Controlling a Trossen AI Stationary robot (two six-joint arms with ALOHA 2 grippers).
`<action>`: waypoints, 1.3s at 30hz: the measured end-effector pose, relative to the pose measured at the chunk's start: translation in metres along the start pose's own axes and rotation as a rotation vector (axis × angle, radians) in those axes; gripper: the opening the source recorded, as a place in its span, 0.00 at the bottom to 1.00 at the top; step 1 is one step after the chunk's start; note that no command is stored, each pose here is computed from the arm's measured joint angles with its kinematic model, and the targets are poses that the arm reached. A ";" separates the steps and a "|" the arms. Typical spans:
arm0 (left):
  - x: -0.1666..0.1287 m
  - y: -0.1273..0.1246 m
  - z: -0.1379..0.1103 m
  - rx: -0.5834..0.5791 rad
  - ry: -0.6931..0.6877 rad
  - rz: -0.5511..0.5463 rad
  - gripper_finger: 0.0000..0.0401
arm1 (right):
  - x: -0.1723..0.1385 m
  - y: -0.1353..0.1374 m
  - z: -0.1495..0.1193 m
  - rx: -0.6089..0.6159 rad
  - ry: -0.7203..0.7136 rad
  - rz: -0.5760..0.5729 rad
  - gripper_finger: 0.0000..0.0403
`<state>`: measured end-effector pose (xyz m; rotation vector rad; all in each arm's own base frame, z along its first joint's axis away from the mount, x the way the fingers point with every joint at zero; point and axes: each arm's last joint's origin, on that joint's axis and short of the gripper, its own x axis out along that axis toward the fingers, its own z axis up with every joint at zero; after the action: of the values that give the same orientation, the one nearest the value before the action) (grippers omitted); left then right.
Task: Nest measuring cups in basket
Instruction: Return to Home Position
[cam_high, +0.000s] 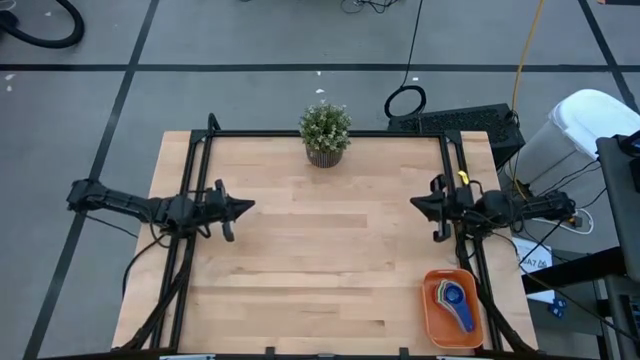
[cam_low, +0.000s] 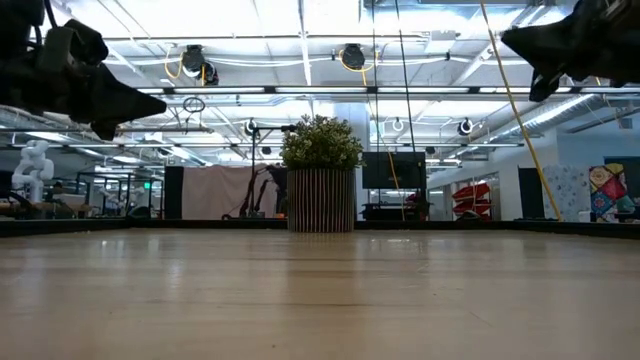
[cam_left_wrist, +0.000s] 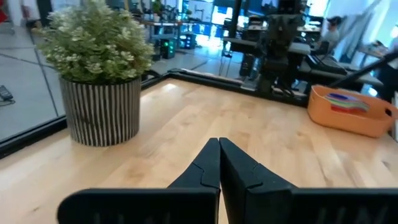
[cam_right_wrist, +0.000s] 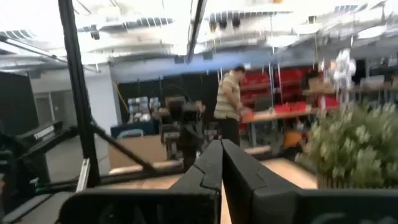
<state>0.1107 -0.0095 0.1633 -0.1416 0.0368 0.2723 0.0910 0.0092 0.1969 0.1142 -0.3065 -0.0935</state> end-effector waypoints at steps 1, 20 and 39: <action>0.000 -0.001 -0.001 0.010 0.006 -0.008 0.00 | 0.000 0.000 -0.002 0.013 0.019 0.000 0.00; -0.003 -0.006 -0.004 0.099 0.042 -0.129 0.07 | 0.001 0.000 -0.008 0.082 0.079 -0.001 0.00; -0.003 -0.006 -0.004 0.096 0.042 -0.129 0.08 | 0.001 0.000 -0.008 0.083 0.078 -0.001 0.00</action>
<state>0.1094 -0.0166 0.1604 -0.0541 0.0819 0.1389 0.0943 0.0100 0.1899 0.1994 -0.2326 -0.0769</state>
